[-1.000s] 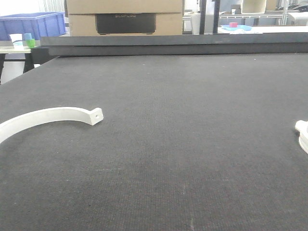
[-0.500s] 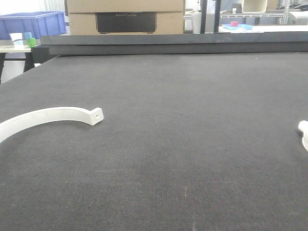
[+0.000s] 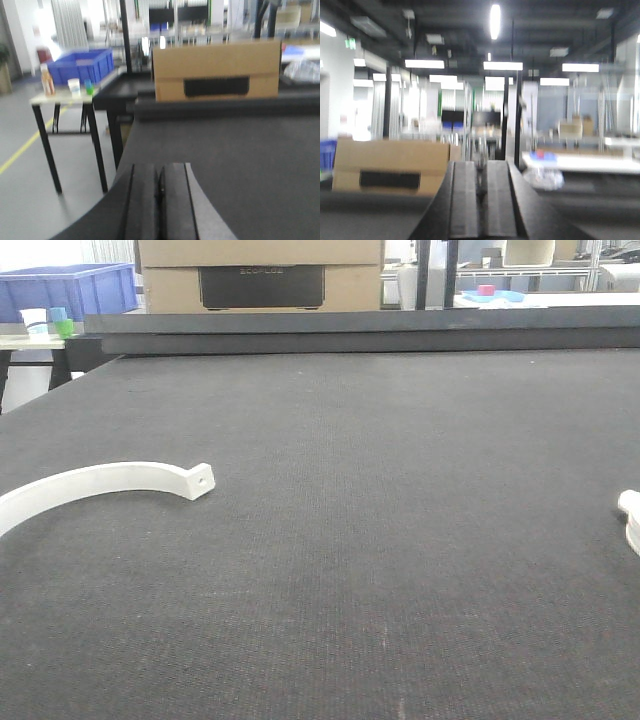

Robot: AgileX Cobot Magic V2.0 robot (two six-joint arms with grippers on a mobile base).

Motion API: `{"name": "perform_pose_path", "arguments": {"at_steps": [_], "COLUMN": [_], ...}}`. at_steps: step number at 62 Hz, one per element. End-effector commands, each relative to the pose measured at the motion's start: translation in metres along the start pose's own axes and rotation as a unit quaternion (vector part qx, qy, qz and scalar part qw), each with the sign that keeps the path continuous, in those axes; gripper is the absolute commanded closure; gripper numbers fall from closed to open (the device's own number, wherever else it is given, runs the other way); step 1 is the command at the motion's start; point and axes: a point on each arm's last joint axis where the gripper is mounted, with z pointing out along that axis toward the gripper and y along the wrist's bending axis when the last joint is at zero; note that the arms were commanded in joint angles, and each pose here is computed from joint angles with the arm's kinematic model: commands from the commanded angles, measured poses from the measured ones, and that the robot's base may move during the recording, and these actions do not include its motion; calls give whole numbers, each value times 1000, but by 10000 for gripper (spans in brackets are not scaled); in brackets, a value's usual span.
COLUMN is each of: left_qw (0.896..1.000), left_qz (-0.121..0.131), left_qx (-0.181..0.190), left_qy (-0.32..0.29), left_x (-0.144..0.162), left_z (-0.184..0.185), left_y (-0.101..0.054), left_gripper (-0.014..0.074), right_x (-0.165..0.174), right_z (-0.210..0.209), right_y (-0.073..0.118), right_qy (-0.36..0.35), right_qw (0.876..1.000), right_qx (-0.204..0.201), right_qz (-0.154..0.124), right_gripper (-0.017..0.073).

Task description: Grab PVC pipe and place in blue bin

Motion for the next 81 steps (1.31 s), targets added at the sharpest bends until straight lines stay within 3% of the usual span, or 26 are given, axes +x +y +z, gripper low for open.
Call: {"name": "perform_pose_path", "arguments": {"at_steps": [1, 6, 14, 17, 25, 29, 34, 44, 55, 66, 73, 81], "left_qw": [998, 994, 979, 969, 940, 931, 918, 888, 865, 855, 855, 855], "left_qz": [-12, -29, -55, -70, -93, -91, -90, -90, -88, -87, -87, -88], "left_qx": [1, 11, 31, 43, 63, 62, 61, 61, 59, 58, 58, 58], "left_qy": [57, 107, 192, 234, 321, 349, 381, 446, 491, 507, 507, 508], "left_x": [-11, -14, -11, -6, 12, 22, 35, 61, 85, 97, 98, 98], "left_z": [13, 27, 53, 62, 86, 99, 114, 135, 143, 144, 144, 143], "left_y": [1, -2, -7, -11, -20, -21, -24, -28, -31, -32, -32, -32], "left_gripper": [704, 704, 704, 704, 704, 704, 704, 704, 704, 704, 704, 704], "right_x": [0, 3, 18, 28, 57, 79, 100, 128, 144, 152, 158, 173], "right_z": [14, 29, 57, 67, 87, 97, 106, 118, 124, 133, 136, 136], "right_y": [0, 1, 1, 1, 1, 0, 0, 2, 5, 10, 11, 12], "right_qy": [85, 147, 274, 330, 469, 531, 578, 625, 654, 642, 647, 679], "right_qw": [996, 989, 962, 944, 883, 847, 816, 780, 755, 761, 756, 726], "right_qx": [0, -1, -1, -2, -2, -2, -1, -4, -8, -11, -10, -11], "right_qz": [2, 2, 2, 3, 4, 5, 6, 22, 49, 87, 99, 108], "right_gripper": [727, 727, 727, 727, 727, 727, 727, 727, 727, 727, 727, 727]}}
